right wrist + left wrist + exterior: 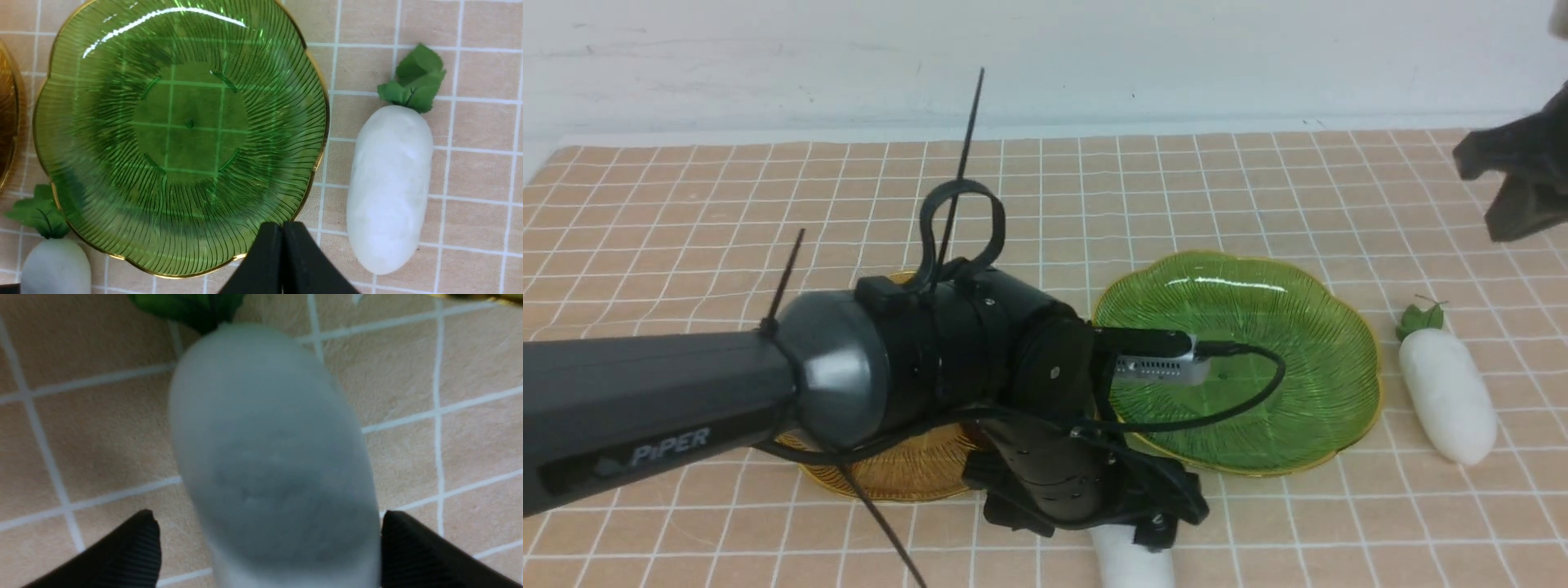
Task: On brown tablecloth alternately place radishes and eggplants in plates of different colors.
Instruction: 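Pick up the white radish and place it on the plate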
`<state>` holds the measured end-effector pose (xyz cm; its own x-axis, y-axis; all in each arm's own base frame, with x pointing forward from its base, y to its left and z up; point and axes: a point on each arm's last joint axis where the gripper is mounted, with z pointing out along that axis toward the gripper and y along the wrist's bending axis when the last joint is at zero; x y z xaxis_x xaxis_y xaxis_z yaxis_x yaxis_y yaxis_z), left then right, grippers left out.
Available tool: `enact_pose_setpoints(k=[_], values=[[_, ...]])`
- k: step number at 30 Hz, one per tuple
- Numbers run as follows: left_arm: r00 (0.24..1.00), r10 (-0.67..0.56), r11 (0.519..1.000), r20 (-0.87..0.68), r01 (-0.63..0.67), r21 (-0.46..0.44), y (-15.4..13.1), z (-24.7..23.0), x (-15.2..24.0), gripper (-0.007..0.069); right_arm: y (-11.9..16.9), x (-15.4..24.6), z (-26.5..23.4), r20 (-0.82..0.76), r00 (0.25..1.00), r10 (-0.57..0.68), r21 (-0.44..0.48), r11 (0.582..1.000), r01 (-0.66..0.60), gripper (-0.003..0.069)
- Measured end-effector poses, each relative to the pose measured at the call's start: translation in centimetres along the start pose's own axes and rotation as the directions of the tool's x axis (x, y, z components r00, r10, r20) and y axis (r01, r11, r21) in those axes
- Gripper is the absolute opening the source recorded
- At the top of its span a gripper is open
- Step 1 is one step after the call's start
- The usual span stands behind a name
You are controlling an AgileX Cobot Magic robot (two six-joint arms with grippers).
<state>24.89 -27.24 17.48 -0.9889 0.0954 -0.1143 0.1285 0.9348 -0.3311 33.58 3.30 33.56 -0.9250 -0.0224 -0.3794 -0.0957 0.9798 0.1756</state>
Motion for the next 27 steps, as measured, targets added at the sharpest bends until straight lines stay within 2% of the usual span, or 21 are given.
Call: enact_pose_setpoints(k=[8,9,13,16,22,27], values=[[1.0,-0.01,1.0,0.002,0.01,0.013,0.0,0.7,-0.1,0.0623,0.0,0.0,0.0,0.0,1.0,-0.003,-0.004,1.0,0.003,-0.0015],[1.0,-0.011,1.0,-0.001,0.011,0.01,0.0,0.9,-0.1,0.0606,0.0,0.0,0.0,0.0,1.0,-0.004,-0.004,1.0,0.004,-0.0015],[1.0,-0.012,1.0,-0.022,0.012,-0.007,0.2,1.6,-0.1,0.0455,0.0,0.0,0.0,0.0,1.0,-0.007,-0.004,1.0,0.007,-0.0015],[0.999,-0.01,1.0,-0.031,0.01,-0.008,0.2,1.6,0.0,0.04,0.0,0.0,0.0,0.0,1.0,-0.01,0.003,1.0,0.01,-0.0015],[0.996,0.023,0.999,-0.082,-0.025,-0.024,0.2,0.7,0.5,0.0388,-0.8,0.0,0.0,-0.006,1.0,-0.021,0.088,0.996,0.021,-0.0015],[0.997,0.073,0.997,-0.033,-0.072,0.026,-0.7,-3.0,0.9,0.0388,-2.1,-0.1,0.5,-0.027,0.999,-0.028,0.192,0.981,0.033,-0.0006]])
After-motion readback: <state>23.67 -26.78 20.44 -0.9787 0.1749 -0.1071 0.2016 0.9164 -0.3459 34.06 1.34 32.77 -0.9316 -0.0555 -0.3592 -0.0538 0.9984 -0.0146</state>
